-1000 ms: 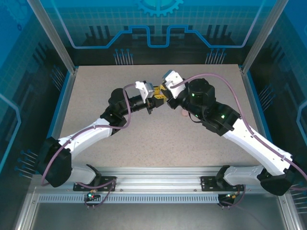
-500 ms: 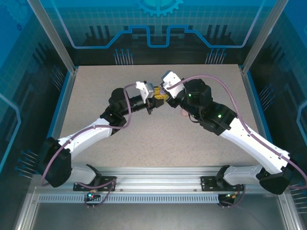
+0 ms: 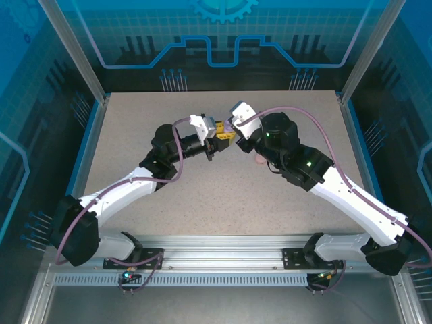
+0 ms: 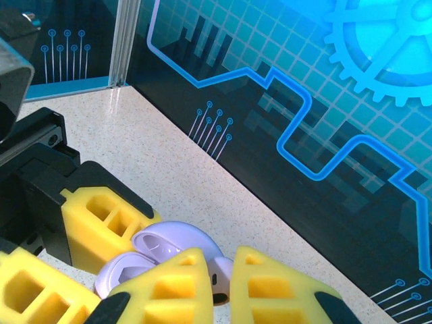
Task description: Insert the wireless bluetooth earbuds into the charging case
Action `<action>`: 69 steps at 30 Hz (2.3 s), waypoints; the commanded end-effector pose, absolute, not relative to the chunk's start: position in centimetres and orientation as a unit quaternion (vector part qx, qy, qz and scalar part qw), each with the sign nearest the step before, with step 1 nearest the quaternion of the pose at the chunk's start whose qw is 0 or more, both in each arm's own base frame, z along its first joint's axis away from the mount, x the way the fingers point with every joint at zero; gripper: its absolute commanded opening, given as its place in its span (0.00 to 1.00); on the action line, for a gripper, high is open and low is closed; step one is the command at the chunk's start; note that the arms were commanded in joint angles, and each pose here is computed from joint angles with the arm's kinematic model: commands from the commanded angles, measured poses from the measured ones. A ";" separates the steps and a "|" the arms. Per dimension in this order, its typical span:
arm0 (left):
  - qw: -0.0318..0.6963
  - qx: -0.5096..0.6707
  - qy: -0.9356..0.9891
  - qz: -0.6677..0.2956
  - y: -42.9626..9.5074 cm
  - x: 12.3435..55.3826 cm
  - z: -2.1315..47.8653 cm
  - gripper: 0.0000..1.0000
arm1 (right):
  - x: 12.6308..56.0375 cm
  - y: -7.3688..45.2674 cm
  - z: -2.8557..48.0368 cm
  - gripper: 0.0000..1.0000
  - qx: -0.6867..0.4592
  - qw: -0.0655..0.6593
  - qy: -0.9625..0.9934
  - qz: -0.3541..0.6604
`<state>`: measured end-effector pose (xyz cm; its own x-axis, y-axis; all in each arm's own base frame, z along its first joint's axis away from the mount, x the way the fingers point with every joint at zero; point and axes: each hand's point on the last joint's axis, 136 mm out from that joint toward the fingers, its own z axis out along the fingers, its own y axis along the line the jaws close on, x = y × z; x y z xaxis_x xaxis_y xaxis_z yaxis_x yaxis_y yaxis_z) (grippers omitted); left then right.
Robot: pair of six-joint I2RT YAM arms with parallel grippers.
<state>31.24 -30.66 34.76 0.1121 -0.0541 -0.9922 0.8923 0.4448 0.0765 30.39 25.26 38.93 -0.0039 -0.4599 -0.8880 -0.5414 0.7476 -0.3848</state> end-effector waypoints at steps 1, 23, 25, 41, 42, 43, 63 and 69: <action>0.677 0.376 0.520 -0.362 -30.2 30.5 38.2 0.00 | 30.6 24.4 39.4 0.04 -0.336 0.619 0.709 0.034; 0.676 0.368 0.528 -0.358 -30.3 31.1 38.1 0.00 | 29.6 25.3 38.3 0.01 -0.361 0.603 0.709 0.059; 0.676 0.367 0.529 -0.358 -30.3 31.3 38.1 0.00 | 29.6 25.4 38.2 0.01 -0.365 0.602 0.708 0.059; 0.674 0.367 0.529 -0.364 -30.4 31.1 38.1 0.00 | 29.6 26.4 37.7 0.01 -0.377 0.594 0.708 0.066; 0.674 0.366 0.528 -0.363 -30.3 31.1 38.1 0.00 | 29.5 26.4 37.5 0.01 -0.380 0.592 0.708 0.065; 0.674 0.366 0.529 -0.363 -30.4 31.1 38.1 0.00 | 29.4 26.5 37.3 0.01 -0.385 0.588 0.708 0.064; 0.661 0.358 0.545 -0.371 -30.6 31.5 37.3 0.00 | 30.2 26.9 37.3 0.00 -0.372 0.585 0.721 0.016; 0.656 0.360 0.547 -0.374 -30.8 31.6 36.9 0.00 | 30.4 24.1 40.8 0.01 -0.298 0.608 0.728 0.102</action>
